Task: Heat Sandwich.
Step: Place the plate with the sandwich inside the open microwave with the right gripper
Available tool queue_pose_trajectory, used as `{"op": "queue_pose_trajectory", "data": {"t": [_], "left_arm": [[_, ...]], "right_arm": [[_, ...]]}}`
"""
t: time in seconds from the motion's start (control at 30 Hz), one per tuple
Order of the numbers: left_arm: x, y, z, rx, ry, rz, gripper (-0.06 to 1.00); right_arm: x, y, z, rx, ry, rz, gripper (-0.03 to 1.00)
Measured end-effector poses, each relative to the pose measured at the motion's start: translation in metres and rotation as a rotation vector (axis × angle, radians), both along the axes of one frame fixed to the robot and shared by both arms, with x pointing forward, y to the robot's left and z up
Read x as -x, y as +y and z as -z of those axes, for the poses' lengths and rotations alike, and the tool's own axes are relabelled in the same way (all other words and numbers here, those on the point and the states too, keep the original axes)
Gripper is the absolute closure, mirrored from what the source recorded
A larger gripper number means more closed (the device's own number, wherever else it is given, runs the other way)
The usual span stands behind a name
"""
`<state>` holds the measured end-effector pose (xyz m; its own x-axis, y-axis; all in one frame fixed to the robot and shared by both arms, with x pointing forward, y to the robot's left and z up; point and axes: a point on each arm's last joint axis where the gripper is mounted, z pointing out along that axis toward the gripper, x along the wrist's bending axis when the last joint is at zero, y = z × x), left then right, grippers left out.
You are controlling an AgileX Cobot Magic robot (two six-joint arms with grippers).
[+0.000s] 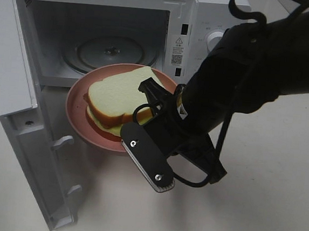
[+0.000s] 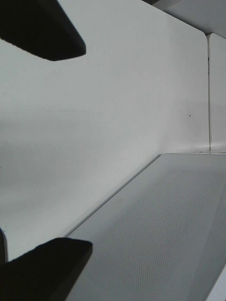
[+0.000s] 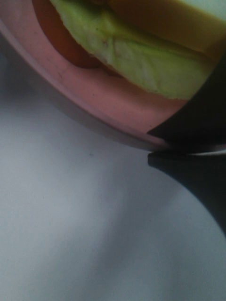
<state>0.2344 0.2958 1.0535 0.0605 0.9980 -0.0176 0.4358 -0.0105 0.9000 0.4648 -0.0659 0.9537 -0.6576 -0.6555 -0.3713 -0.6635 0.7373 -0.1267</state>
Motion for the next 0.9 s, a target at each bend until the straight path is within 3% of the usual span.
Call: {"op": "queue_pose_trajectory", "data": {"t": [0.9], "left_arm": [[0.0, 0.0, 0.0, 0.0, 0.0, 0.0, -0.02]], "right_arm": [[-0.069, 0.03, 0.003, -0.042, 0.011, -0.005, 0.94]]}}
